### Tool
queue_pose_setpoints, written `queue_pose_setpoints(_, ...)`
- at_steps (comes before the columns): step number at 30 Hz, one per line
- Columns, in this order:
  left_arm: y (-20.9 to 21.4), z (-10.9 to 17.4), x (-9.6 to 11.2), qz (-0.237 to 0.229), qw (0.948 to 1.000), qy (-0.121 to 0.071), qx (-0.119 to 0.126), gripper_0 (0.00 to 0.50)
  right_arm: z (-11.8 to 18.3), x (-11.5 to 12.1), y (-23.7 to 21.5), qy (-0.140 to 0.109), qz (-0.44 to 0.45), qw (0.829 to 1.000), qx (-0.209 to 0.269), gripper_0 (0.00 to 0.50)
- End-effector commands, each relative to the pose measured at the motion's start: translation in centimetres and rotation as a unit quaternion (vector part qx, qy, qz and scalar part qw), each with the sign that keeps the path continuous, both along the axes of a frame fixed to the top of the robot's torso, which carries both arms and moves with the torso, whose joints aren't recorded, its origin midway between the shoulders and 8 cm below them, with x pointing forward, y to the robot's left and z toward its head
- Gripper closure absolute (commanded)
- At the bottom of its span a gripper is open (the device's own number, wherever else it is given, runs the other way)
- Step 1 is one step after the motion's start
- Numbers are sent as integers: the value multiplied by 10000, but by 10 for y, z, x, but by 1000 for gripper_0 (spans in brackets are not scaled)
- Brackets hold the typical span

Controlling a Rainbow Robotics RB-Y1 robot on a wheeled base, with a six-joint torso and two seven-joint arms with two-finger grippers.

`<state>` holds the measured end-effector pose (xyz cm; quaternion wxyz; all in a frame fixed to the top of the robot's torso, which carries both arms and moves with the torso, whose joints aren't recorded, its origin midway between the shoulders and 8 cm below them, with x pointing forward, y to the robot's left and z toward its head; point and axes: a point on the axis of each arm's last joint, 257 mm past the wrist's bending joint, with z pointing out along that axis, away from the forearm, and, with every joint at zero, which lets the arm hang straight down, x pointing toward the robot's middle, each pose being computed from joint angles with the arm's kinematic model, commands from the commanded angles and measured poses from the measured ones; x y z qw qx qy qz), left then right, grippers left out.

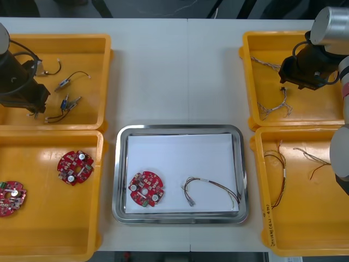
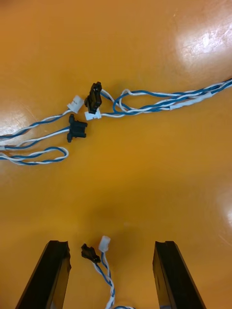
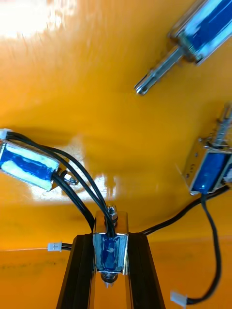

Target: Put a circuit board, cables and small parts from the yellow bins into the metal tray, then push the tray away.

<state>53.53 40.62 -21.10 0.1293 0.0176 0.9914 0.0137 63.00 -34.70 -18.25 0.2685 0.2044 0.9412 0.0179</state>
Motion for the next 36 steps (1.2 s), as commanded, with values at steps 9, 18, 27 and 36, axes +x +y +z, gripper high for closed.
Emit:
queue_pose_setpoints(9, -1, 60, 24, -1064, 9920, -512, 438, 500, 25, 20, 20, -406, -28, 9991, 130, 0)
queue_pose_setpoints(18, 18, 76, 15, -1263, 9891, -446, 605, 500, 10, 14, 14, -291, -64, 9995, 90, 0)
queue_pose_setpoints(27, 20, 95, 6, -1229, 9899, -375, 605, 500, -6, 11, 6, -296, -100, 9995, 51, 0)
queue_pose_setpoints(36, 18, 122, -2, -1173, 9909, -266, 609, 500, -15, 7, 5, -239, -126, 9996, 100, 0)
